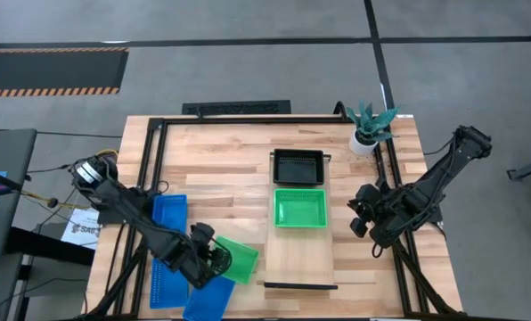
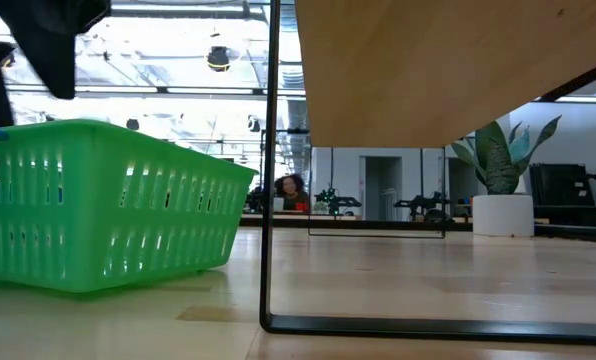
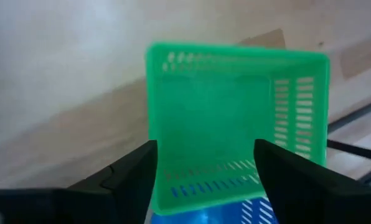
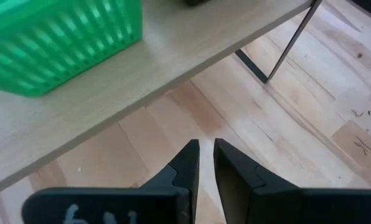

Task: Stack baskets on shelf by color
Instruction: Stack the green bin into the stacked green bin on the shelf

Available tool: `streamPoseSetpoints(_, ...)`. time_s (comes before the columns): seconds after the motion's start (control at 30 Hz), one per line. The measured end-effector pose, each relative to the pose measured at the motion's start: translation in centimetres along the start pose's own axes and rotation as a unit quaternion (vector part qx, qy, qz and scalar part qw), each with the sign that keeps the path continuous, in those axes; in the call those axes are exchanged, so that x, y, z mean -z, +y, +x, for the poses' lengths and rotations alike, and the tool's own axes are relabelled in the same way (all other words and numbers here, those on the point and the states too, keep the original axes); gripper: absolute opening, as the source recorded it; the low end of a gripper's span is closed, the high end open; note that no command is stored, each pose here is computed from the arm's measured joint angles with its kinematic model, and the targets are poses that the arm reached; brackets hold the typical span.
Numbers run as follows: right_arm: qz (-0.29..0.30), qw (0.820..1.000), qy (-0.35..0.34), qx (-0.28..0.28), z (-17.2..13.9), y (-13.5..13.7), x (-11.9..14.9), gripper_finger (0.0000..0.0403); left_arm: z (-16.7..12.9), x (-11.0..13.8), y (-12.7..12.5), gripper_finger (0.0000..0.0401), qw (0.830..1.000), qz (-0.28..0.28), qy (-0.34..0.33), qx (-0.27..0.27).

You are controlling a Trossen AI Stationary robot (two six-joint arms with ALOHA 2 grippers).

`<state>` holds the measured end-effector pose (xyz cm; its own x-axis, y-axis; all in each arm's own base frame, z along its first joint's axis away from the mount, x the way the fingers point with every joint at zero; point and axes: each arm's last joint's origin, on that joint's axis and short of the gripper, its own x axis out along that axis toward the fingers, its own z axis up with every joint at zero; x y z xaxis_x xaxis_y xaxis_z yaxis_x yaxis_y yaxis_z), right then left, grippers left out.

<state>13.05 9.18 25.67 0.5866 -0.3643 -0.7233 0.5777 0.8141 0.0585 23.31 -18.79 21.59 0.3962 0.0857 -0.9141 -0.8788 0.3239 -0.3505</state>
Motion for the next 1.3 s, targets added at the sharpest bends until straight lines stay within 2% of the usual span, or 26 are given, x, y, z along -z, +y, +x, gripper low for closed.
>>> streamPoseSetpoints(0.1,0.0,1.0,0.001,0.0,0.0,0.0,0.0,0.0072,1.3,0.4,0.6,0.0256,1.0,-0.004,0.012,0.001)
streamPoseSetpoints(0.27,0.0,1.0,0.001,-0.001,0.0,0.0,0.0,0.0072,2.8,0.3,1.4,0.0256,0.999,-0.005,0.02,-0.031)
streamPoseSetpoints(0.57,-0.002,1.0,0.002,-0.001,0.0,0.0,0.0,0.0072,3.2,-1.0,1.1,0.0256,0.999,-0.014,0.013,-0.034)
streamPoseSetpoints(0.73,-0.001,1.0,0.002,-0.001,0.0,0.0,0.0,0.0072,3.2,-2.4,0.4,0.0256,0.999,0.011,0.016,-0.043)
streamPoseSetpoints(0.87,-0.001,1.0,0.002,-0.001,0.0,0.0,0.0,0.0072,2.1,-4.0,-0.5,0.0256,0.994,0.066,0.037,-0.075)
streamPoseSetpoints(0.97,0.001,1.0,0.001,-0.002,0.0,0.0,0.0,0.0072,0.9,-4.8,-0.7,0.0256,0.99,0.089,0.028,-0.11)
streamPoseSetpoints(1.1,0.001,1.0,0.001,-0.002,0.0,0.0,0.0,0.0072,0.4,-4.8,0.3,0.0256,0.982,0.092,0.02,-0.166)
streamPoseSetpoints(1.2,0.001,1.0,0.001,-0.002,0.0,0.0,0.0,0.0072,0.9,-4.3,1.1,0.0256,0.98,0.095,0.027,-0.176)
streamPoseSetpoints(1.3,0.0,1.0,0.002,-0.001,0.0,0.0,0.0,0.0072,1.7,-3.9,1.3,0.0256,0.982,0.091,0.042,-0.16)
